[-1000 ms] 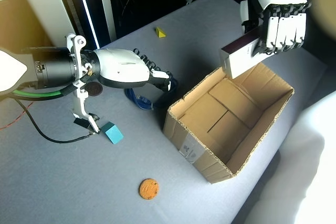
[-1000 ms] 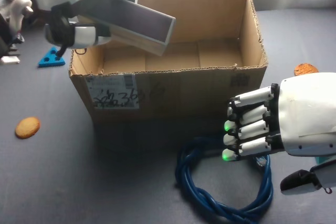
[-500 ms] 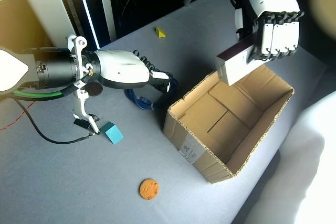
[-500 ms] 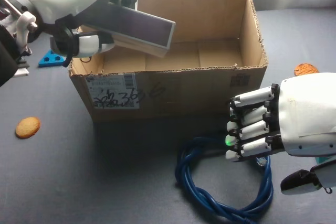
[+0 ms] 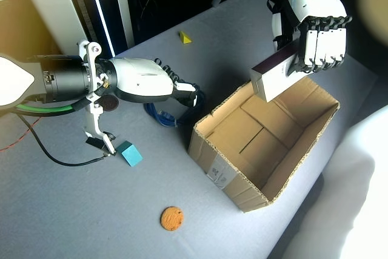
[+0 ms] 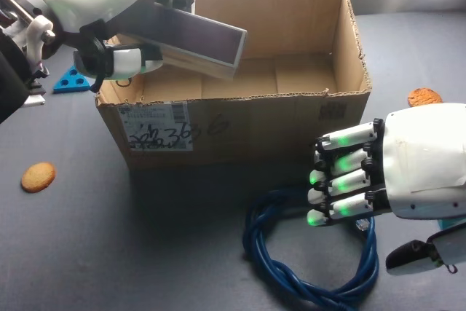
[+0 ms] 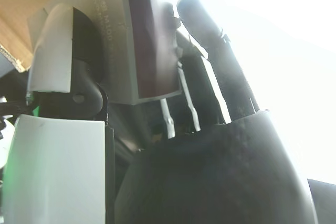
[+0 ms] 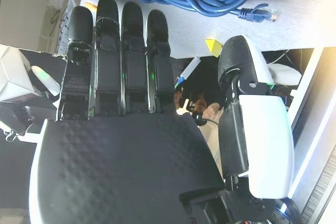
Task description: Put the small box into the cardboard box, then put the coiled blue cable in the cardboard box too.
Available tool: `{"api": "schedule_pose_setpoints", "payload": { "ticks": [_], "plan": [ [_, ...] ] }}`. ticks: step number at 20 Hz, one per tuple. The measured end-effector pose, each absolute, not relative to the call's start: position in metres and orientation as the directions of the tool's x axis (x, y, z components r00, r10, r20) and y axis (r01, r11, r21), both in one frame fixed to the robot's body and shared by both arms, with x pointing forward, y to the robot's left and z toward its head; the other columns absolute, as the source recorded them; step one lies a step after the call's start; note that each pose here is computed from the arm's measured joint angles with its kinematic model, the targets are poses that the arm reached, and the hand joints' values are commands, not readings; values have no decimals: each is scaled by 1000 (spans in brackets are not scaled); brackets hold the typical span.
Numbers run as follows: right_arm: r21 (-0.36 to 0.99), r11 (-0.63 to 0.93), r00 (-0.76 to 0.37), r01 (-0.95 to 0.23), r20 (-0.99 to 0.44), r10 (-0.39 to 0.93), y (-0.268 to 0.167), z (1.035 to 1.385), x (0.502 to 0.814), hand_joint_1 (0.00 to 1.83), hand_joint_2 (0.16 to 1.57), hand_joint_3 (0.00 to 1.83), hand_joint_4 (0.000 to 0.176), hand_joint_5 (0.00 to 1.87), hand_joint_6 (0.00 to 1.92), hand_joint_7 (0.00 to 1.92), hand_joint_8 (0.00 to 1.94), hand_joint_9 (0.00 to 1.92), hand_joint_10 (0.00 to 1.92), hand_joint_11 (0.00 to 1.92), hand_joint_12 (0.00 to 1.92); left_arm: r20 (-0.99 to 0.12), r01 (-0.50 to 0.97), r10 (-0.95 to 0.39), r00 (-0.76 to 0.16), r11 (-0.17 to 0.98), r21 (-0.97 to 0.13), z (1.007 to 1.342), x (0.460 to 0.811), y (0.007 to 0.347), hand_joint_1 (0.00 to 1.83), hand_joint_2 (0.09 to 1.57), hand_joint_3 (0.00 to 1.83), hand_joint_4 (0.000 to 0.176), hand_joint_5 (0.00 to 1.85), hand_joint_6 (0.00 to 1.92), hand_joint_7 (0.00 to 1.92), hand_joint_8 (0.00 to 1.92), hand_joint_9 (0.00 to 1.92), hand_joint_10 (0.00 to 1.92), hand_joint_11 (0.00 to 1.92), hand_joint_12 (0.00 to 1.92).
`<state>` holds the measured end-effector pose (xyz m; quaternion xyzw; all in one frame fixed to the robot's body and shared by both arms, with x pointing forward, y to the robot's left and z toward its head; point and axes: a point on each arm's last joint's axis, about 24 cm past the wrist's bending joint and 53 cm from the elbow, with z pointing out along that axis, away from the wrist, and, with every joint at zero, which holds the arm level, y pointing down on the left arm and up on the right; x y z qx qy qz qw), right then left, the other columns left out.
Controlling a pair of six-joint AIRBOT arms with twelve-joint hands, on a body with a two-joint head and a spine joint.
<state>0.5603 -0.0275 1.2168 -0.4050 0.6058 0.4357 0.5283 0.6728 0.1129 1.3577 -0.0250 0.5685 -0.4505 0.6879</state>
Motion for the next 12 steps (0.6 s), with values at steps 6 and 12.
{"api": "schedule_pose_setpoints", "payload": {
  "ticks": [6, 12],
  "plan": [
    [99, 296, -115, -950, -993, -37, -28, 1214, 561, 401, 1210, 0, 0, 521, 7, 558, 5, 549, 4, 164, 887, -756, 589, -653, -50, 592, -550, 1357, 673, 114, 979, 1103, 0, 0, 331, 1, 320, 1, 329, 21, 0, 852],
    [40, 290, -61, -956, -996, -64, -26, 1207, 559, 374, 1209, 0, 0, 537, 3, 564, 2, 548, 4, 139, 936, -769, 565, -637, -48, 618, -547, 1350, 676, 128, 934, 1081, 0, 0, 253, 2, 240, 5, 256, 2, 0, 673]
  ]
}}
